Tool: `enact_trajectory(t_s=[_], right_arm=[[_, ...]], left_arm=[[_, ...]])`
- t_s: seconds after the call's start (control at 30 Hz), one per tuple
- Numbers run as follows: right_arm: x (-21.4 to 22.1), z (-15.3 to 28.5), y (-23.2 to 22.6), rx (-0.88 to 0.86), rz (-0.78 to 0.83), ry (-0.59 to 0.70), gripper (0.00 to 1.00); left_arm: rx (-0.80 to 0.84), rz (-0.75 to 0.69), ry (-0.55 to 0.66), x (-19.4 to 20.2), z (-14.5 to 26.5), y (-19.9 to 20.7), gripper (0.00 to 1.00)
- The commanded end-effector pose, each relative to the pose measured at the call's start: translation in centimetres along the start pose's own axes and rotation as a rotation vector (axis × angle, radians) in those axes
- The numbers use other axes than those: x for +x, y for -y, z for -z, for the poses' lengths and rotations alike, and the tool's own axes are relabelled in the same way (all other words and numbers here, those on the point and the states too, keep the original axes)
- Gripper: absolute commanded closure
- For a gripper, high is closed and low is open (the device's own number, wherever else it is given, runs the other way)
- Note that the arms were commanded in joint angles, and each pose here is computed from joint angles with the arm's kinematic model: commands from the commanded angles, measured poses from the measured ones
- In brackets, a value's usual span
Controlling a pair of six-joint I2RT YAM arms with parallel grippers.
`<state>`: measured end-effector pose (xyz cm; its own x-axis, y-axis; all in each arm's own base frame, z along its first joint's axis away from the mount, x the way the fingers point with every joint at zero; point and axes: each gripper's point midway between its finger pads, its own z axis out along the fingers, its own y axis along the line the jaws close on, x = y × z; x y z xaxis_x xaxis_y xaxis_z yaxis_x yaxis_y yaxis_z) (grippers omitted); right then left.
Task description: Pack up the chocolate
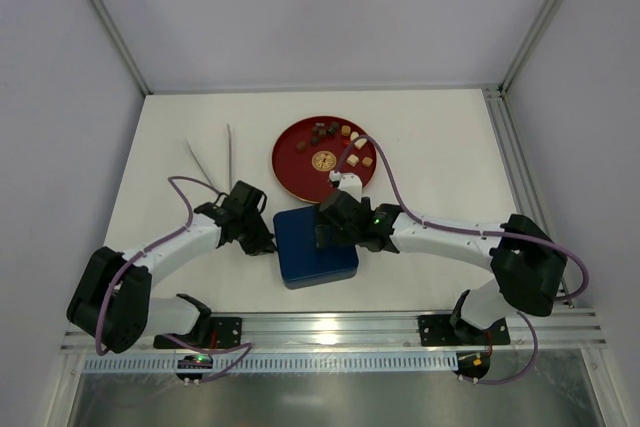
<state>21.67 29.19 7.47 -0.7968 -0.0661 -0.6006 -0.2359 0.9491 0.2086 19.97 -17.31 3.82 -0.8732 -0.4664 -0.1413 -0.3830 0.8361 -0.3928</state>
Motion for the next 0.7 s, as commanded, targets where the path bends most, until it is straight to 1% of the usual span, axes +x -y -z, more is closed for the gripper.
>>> enact_trajectory(t_s=[0.0, 0.37, 0.47, 0.5, 0.67], right_arm=[[-0.5, -0.2, -2.3, -0.062, -0.001, 0.017, 0.07], [0.5, -0.9, -1.8, -0.042, -0.001, -0.009, 0.07], [0.6, -1.0, -1.7, -0.041, -0.005, -0.011, 0.07], [0.8, -1.0, -1.7, -0.041, -0.003, -0.014, 0.07], [1.0, -1.3, -1.6, -0.035, 0.001, -0.019, 0.07]], left_arm=[[0.106, -0.014, 0.007, -0.6, 0.6, 3.1, 0.89], [0.096, -0.032, 0.021, -0.8, 0.7, 2.9, 0.81], [0.096, -0.031, 0.031, -1.1, 0.9, 2.8, 0.76], [0.094, -0.032, 0.033, -1.2, 1.0, 2.7, 0.73], [0.095, -0.036, 0.050, -1.9, 1.7, 2.4, 0.65]])
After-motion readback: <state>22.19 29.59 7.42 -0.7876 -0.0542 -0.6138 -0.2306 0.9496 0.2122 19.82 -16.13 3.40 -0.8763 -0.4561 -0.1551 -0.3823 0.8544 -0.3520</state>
